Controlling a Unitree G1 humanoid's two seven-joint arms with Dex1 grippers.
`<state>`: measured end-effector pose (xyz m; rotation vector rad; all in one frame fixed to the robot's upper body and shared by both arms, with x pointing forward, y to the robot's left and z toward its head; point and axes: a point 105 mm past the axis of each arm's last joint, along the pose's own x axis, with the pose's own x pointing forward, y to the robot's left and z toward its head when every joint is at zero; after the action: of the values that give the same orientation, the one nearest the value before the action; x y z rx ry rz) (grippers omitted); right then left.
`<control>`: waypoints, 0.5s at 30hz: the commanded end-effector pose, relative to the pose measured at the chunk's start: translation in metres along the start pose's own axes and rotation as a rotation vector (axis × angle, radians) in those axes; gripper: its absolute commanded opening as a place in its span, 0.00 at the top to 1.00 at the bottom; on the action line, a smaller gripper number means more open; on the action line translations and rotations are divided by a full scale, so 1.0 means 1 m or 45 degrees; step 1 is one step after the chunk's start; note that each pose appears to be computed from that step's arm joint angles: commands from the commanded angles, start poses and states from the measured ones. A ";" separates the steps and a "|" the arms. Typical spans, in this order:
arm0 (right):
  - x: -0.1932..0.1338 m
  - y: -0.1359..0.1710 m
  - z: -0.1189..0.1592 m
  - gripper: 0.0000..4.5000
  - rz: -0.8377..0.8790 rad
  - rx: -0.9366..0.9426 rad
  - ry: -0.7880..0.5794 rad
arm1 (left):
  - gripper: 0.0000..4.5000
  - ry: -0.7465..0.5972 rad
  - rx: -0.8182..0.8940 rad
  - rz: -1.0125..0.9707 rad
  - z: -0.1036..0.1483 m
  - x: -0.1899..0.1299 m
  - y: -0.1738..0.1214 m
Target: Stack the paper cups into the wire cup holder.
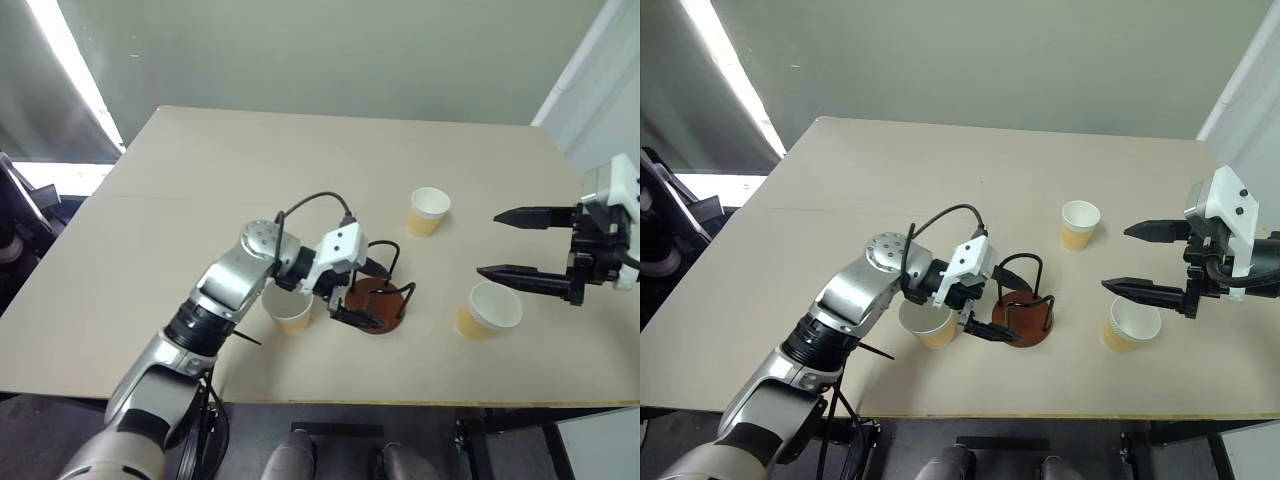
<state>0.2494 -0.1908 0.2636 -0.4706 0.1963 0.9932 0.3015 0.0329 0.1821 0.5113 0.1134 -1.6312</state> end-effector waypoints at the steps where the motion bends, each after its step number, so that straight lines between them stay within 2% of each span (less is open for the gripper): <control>1: 0.000 -0.004 0.009 0.00 -0.040 -0.077 -0.024 | 0.01 -0.077 0.082 0.104 0.024 -0.016 0.009; 12: 0.018 -0.033 0.019 0.00 -0.079 -0.185 -0.070 | 0.01 -0.360 0.002 0.310 0.074 -0.050 0.021; 15: 0.026 -0.046 0.014 0.00 -0.109 -0.250 -0.009 | 0.01 -0.369 -0.019 0.380 0.077 -0.066 0.024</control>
<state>0.2973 -0.1830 0.2759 -0.5868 0.0887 0.9560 0.3118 0.0563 0.2643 0.2501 -0.1048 -1.4121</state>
